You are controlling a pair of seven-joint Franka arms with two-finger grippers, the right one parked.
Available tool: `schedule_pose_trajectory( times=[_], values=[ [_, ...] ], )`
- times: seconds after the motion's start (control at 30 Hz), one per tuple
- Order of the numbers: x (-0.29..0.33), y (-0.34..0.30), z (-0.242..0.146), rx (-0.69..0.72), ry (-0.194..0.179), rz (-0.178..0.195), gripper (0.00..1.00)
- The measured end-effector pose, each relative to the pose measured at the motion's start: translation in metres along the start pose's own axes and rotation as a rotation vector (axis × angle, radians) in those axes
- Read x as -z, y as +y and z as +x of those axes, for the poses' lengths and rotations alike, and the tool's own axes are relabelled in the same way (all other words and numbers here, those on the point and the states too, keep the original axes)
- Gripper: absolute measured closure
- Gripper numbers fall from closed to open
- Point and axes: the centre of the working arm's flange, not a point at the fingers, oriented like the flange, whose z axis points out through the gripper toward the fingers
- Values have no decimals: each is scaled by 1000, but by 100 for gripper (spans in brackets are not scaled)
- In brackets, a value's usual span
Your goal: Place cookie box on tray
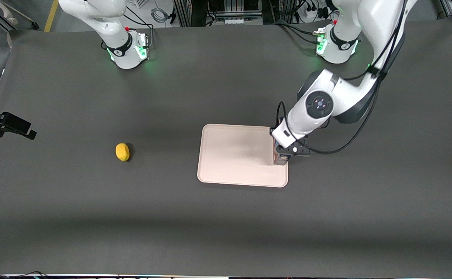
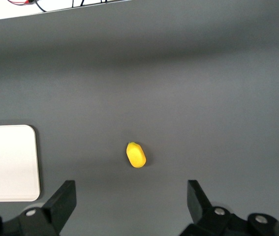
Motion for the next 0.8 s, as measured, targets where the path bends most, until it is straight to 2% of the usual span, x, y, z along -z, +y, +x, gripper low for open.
schedule_pose_trajectory(
  times=[0.13,0.33,0.5,0.57,0.6,0.63,0.67,0.7,0.8],
  values=[
    [-29,-1,9,0,21,5,74],
    [-55,-1,13,-12,10,12,74],
    [-56,0,16,-22,18,20,78],
    [-54,0,18,-24,24,21,74],
    [-53,0,19,-23,26,21,66],
    [-52,0,20,-22,27,21,61],
    [-50,1,20,-21,30,20,61],
    [-48,1,22,-20,33,20,51],
    [-35,0,26,-11,32,34,39]
  ],
)
